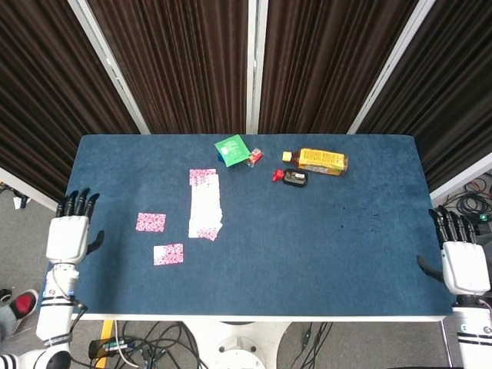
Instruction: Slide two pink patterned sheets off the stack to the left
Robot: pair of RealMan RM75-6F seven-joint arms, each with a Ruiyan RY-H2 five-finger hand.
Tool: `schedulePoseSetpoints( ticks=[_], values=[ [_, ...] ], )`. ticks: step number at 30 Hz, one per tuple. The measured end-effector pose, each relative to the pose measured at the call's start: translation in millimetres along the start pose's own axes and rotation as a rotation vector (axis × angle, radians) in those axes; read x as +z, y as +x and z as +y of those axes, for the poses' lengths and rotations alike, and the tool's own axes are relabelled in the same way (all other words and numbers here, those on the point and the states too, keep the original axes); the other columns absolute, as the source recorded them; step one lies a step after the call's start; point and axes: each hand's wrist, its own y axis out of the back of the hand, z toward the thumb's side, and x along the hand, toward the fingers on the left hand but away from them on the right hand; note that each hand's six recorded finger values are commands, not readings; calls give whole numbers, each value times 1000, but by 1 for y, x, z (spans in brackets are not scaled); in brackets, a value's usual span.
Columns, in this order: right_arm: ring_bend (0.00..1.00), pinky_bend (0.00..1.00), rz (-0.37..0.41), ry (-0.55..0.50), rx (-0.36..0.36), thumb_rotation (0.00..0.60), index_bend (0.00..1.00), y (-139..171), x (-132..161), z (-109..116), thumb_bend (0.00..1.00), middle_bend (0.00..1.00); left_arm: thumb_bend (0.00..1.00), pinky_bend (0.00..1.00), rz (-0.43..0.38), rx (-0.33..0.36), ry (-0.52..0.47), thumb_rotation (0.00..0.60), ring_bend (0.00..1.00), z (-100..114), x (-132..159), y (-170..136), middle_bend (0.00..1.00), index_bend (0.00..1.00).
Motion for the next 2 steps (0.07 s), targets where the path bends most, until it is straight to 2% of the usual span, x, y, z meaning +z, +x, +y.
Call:
schedulePoseSetpoints(
  ticks=[2],
  values=[
    [0, 0, 1, 3, 5, 600, 0, -1, 1, -3, 134, 0, 240, 35, 8, 7, -27, 559, 0, 0, -9, -6, 0, 121]
  ],
)
